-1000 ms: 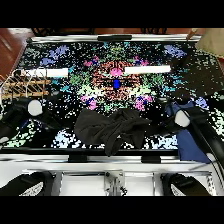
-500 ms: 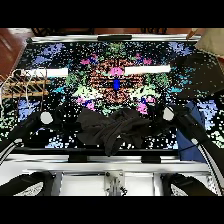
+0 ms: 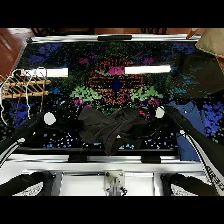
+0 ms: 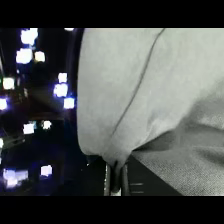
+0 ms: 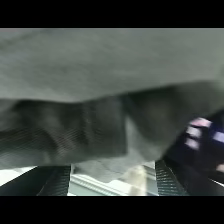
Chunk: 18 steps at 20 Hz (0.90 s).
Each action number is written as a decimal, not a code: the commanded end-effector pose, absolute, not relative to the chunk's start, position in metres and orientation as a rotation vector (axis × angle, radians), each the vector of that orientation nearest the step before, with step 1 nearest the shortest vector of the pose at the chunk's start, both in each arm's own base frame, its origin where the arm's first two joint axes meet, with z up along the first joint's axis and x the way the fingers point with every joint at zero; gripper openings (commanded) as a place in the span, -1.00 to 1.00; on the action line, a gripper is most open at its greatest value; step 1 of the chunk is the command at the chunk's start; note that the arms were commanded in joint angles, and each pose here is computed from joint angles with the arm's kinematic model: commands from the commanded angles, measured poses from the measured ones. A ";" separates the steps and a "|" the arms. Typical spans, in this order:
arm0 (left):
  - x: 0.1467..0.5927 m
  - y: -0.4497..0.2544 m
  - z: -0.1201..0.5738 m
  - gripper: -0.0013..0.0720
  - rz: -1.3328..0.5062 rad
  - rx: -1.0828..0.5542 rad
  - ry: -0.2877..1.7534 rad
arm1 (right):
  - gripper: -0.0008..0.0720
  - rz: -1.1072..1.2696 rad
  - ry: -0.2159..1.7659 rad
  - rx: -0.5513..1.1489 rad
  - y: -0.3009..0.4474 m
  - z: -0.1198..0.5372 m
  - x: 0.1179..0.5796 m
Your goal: Fold the shirts.
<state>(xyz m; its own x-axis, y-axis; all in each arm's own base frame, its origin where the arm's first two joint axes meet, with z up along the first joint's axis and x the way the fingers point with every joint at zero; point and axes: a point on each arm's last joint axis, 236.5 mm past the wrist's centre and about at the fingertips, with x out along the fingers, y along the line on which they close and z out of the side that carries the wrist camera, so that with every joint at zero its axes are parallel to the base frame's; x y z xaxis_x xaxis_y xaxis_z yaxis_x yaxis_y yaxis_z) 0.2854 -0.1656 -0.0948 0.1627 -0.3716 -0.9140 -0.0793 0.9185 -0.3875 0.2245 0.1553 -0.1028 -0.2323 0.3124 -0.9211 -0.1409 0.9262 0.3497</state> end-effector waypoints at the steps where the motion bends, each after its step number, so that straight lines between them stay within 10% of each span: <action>1: 0.292 -0.167 -0.092 -0.86 -0.216 -0.393 1.378 | 0.68 0.433 1.704 0.226 0.173 -0.106 0.239; 3: 0.293 -0.167 -0.092 -0.86 -0.216 -0.393 1.374 | 0.03 0.435 1.692 0.252 0.178 -0.105 0.242; 4: 0.294 -0.166 -0.091 -0.86 -0.218 -0.386 1.368 | -0.82 0.438 1.693 0.263 0.180 -0.104 0.242; 10: 0.346 -0.144 -0.008 -0.87 -0.250 -0.181 1.122 | -0.80 0.455 1.516 -0.001 0.146 -0.048 0.268; 14: 0.395 -0.117 0.197 -0.87 -0.241 -0.122 0.639 | -0.80 0.315 1.017 -0.254 0.097 0.109 0.335; 18: 0.331 -0.092 0.449 -0.87 -0.284 -0.189 0.043 | -0.80 0.253 0.409 -0.194 0.080 0.321 0.321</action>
<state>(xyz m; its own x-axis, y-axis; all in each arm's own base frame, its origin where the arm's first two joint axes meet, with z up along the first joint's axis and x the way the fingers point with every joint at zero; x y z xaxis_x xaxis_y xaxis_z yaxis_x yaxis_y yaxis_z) 0.3861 -0.1204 0.2915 0.8690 -0.3133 -0.3829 0.2353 0.9425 -0.2373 0.3410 0.1088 0.1809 0.6411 0.2267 -0.7332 -0.3727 0.9271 -0.0392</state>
